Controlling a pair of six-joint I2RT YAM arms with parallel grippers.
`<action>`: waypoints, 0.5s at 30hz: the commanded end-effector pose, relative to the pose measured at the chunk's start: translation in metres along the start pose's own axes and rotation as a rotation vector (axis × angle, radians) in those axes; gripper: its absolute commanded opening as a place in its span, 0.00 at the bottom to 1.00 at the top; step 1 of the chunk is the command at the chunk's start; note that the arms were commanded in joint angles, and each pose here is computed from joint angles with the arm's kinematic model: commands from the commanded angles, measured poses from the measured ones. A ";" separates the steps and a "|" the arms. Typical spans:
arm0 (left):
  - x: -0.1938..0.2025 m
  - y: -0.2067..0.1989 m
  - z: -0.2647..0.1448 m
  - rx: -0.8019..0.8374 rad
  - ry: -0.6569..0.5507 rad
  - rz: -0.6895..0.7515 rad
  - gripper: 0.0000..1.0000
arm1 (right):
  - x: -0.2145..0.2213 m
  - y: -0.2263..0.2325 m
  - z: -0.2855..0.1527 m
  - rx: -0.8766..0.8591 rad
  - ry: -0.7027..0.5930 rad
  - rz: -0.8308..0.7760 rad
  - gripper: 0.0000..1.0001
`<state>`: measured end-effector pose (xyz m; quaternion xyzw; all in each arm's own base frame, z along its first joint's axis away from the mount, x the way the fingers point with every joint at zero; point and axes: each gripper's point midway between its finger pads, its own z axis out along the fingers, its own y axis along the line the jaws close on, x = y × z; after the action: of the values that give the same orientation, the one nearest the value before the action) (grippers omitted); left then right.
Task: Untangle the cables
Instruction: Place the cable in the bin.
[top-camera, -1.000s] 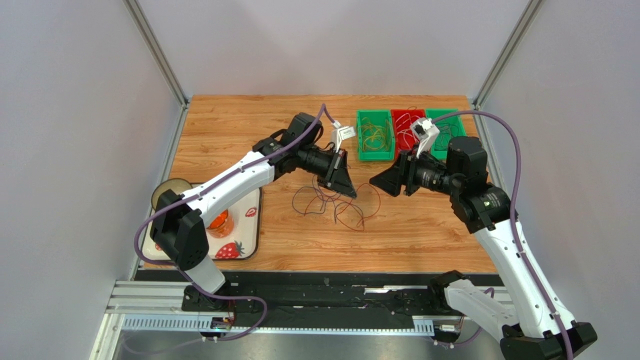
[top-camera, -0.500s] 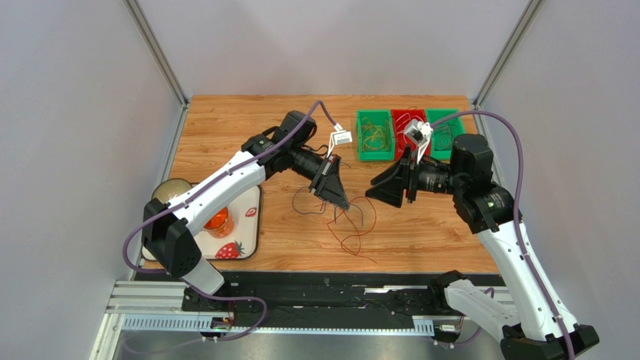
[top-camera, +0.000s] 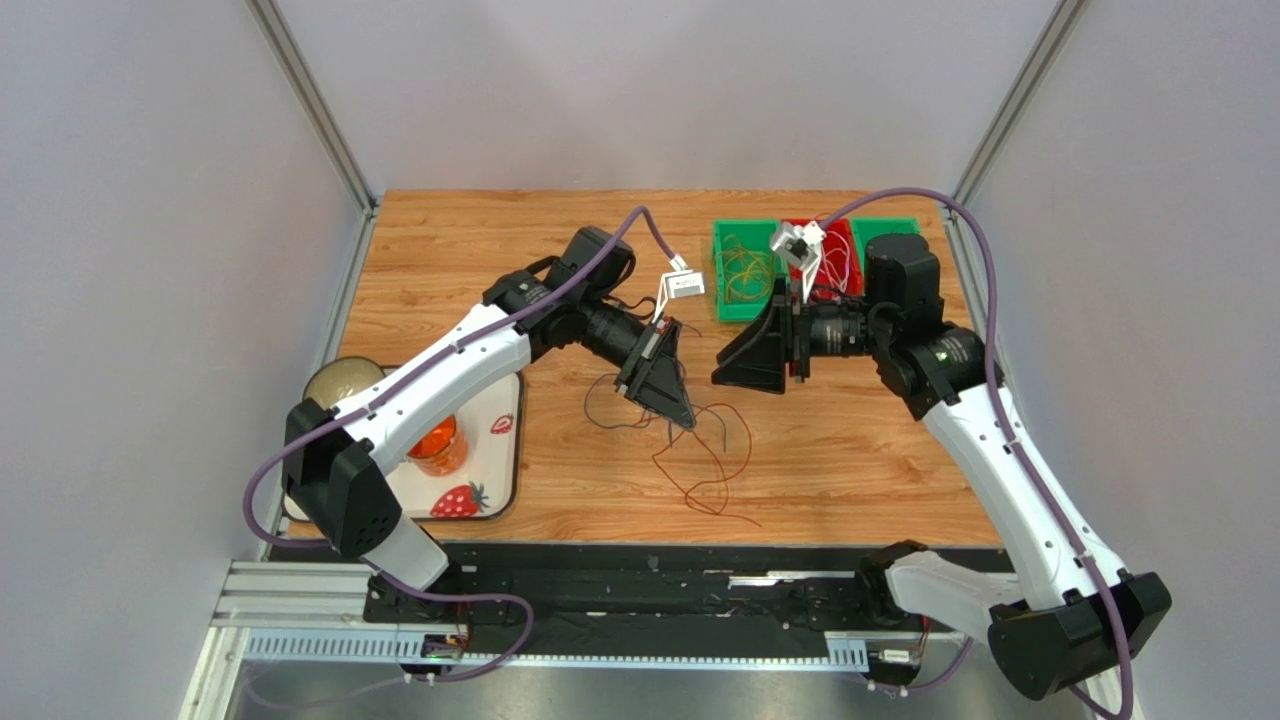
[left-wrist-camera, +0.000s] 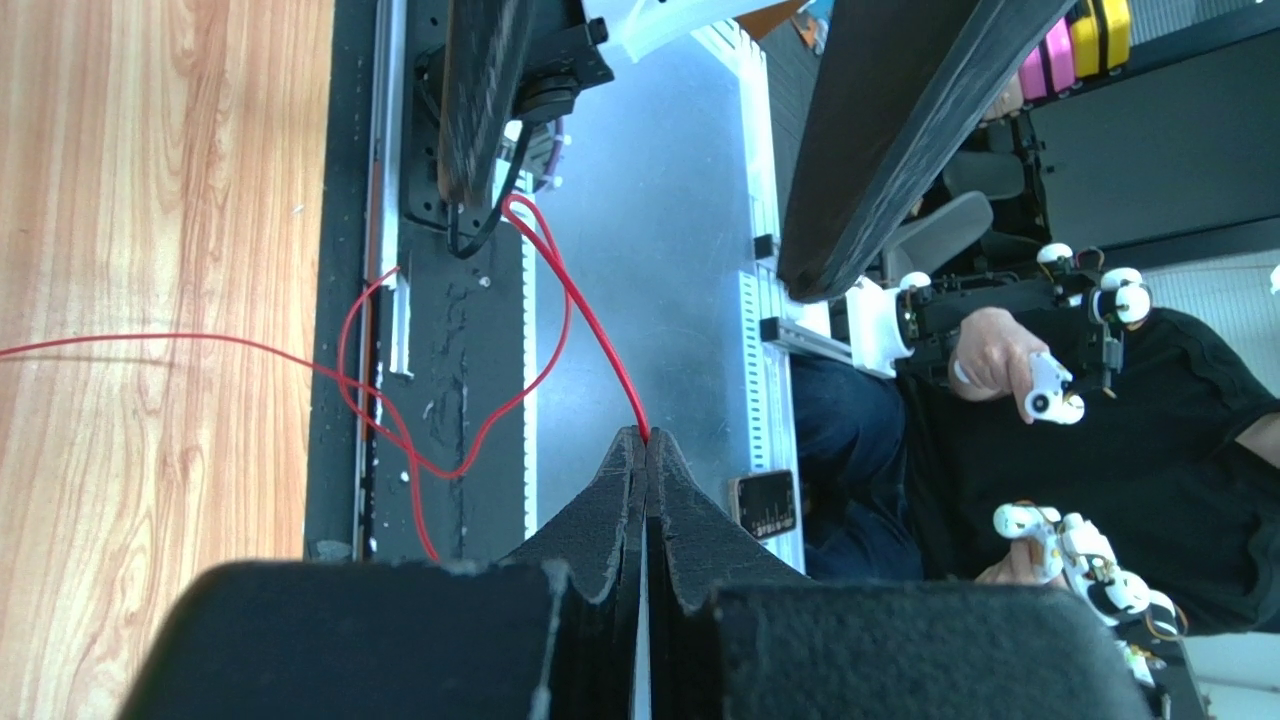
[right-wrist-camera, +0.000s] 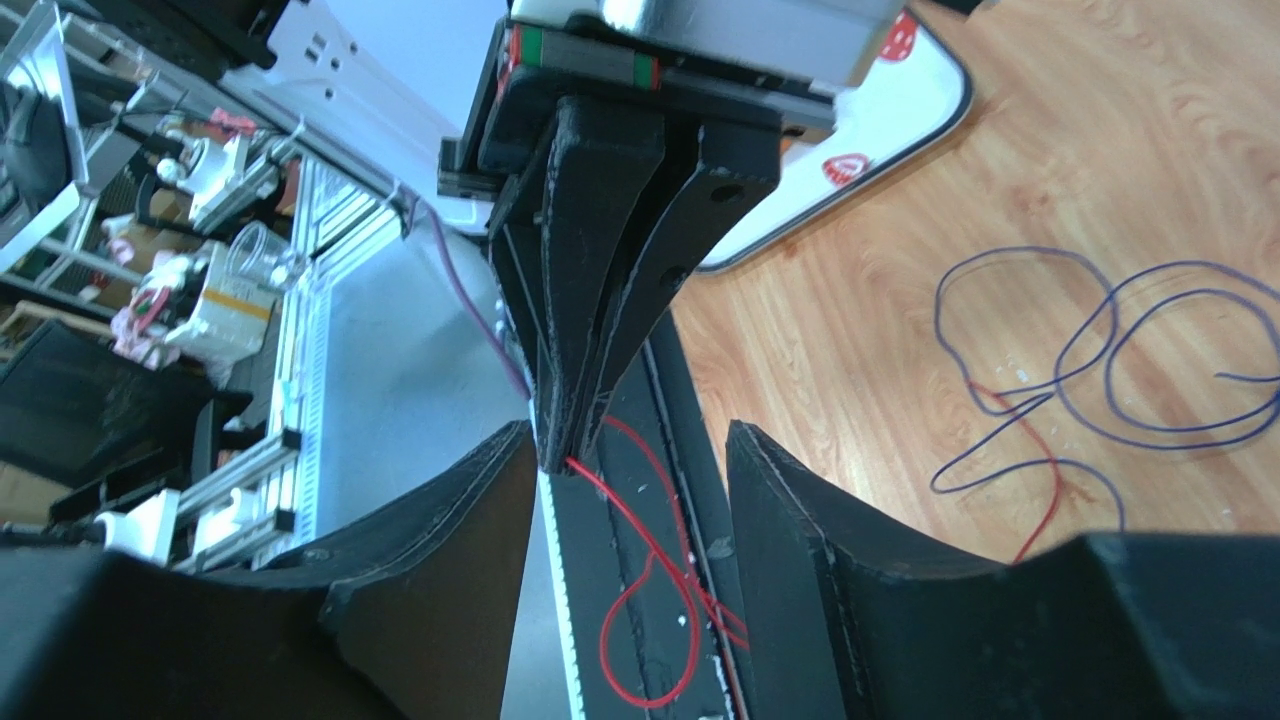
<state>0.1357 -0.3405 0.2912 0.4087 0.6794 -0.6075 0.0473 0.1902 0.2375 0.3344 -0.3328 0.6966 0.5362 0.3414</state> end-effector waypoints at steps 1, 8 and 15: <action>-0.004 -0.030 -0.008 0.047 -0.016 0.124 0.00 | 0.003 0.015 0.003 -0.073 0.036 -0.044 0.52; -0.001 -0.036 -0.011 0.051 -0.007 0.141 0.00 | 0.018 0.016 0.011 -0.105 0.091 -0.030 0.48; -0.001 -0.038 -0.012 0.048 -0.004 0.146 0.00 | 0.028 0.018 0.016 -0.131 0.120 -0.019 0.44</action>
<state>0.1270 -0.3327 0.2959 0.4211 0.6720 -0.6075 0.0452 0.1701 0.2510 0.3117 -0.3689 0.6949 0.5498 0.2805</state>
